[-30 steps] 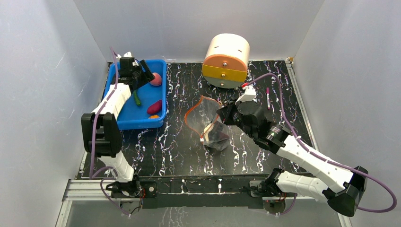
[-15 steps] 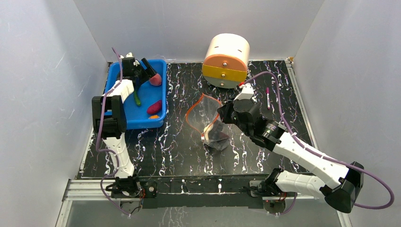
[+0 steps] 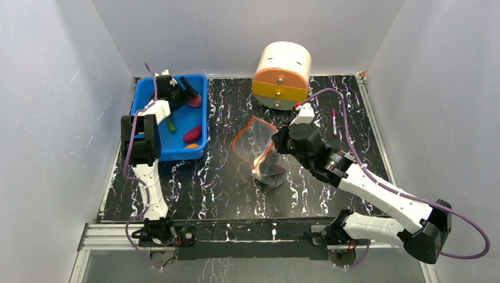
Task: Place the food in the zip-top bag and seal the zipper
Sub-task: Pick up the fake fruit from the bin, then place the fake fruit in the zipper food storage bag.
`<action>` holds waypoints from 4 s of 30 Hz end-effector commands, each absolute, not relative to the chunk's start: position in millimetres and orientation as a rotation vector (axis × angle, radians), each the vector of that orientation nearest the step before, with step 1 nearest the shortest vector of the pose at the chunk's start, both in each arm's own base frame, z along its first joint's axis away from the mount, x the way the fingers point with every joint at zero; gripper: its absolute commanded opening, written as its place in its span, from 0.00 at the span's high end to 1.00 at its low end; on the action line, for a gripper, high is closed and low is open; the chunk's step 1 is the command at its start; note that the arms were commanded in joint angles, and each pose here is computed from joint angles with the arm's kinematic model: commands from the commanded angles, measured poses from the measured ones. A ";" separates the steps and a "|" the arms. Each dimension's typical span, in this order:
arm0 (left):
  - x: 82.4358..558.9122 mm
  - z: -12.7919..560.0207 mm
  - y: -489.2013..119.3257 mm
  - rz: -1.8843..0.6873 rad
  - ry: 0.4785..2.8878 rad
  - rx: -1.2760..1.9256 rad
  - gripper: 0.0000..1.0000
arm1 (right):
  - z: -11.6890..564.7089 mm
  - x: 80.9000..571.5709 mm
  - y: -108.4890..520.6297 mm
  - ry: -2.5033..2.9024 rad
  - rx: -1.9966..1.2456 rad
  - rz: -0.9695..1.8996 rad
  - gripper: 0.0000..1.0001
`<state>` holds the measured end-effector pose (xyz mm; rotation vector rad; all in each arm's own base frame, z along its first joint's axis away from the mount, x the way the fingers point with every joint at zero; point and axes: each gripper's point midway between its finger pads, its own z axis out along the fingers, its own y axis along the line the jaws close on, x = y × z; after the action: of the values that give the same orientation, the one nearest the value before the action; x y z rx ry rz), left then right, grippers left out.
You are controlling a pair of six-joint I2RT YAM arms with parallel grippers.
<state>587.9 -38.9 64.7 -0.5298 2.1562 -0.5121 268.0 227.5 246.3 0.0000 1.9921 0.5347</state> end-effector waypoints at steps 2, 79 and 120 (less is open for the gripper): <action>600.5 82.5 -42.4 -0.549 2.107 -0.510 0.29 | 289.4 277.4 226.3 1.871 0.041 0.570 1.00; 244.9 303.6 -254.0 -1.521 1.972 0.238 0.76 | 312.7 270.2 257.4 1.838 0.218 0.892 1.00; 312.0 286.8 -221.9 -0.770 2.147 0.192 0.02 | 295.6 254.5 247.8 1.863 0.134 0.872 1.00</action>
<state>294.6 -249.0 276.2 0.2196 2.1546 -1.0142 252.7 253.1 266.0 0.1523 1.9567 0.8569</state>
